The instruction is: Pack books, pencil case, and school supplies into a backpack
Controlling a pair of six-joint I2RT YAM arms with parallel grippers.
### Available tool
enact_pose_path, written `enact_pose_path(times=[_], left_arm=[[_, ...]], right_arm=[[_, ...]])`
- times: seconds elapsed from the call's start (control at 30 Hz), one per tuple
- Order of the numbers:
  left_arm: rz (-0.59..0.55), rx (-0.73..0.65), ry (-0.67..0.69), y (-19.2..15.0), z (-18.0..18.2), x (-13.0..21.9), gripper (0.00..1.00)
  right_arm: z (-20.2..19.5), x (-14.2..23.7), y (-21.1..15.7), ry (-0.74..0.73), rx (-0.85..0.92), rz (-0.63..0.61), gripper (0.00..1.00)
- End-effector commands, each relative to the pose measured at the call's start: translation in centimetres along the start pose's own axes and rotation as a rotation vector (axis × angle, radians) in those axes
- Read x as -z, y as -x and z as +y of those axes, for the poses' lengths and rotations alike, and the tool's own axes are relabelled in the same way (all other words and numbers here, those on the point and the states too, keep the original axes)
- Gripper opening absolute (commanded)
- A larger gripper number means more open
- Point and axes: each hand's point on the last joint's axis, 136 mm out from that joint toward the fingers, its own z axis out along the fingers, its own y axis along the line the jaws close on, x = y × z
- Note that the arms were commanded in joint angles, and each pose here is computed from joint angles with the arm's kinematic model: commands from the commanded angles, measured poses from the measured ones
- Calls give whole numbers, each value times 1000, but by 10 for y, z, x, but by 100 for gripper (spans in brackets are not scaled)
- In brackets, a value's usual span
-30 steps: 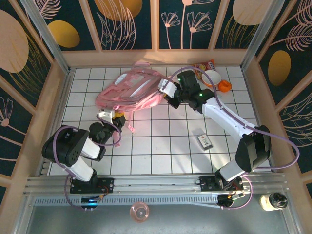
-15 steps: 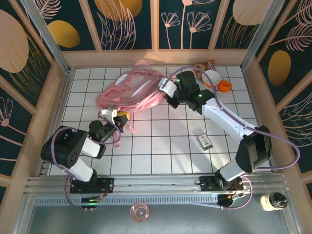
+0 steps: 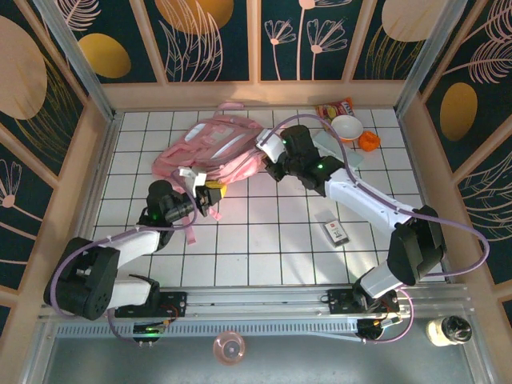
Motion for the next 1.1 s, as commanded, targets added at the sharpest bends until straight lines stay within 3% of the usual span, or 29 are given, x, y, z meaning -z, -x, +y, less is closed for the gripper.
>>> enact_pose_path(times=[0.0, 0.13, 0.27, 0.33, 0.43, 0.6, 0.73, 0.9, 1.07], left_arm=[[57, -24, -168, 6, -42, -6, 0], [58, 24, -173, 16, -55, -13, 0], [105, 72, -34, 22, -36, -25, 1], [170, 53, 63, 12, -18, -25, 7], [186, 2, 19, 9, -28, -21, 24], [213, -198, 11, 16, -38, -6, 57], [250, -430, 39, 25, -42, 11, 75], [213, -712, 184, 35, -27, 31, 84], [220, -812, 170, 39, -30, 34, 89]], right_arm=[[2, -1, 39, -33, -102, -167, 0], [9, -5, 37, -23, -128, -171, 0], [35, -6, 36, 6, -62, -168, 0], [46, -5, 31, 24, -16, -152, 0], [42, 3, 22, 41, 16, -157, 0], [37, 33, 22, 145, 123, -259, 0], [49, 57, 22, 268, 288, -320, 0], [45, 59, 18, 287, 353, -288, 0], [39, 57, 17, 287, 365, -272, 0]])
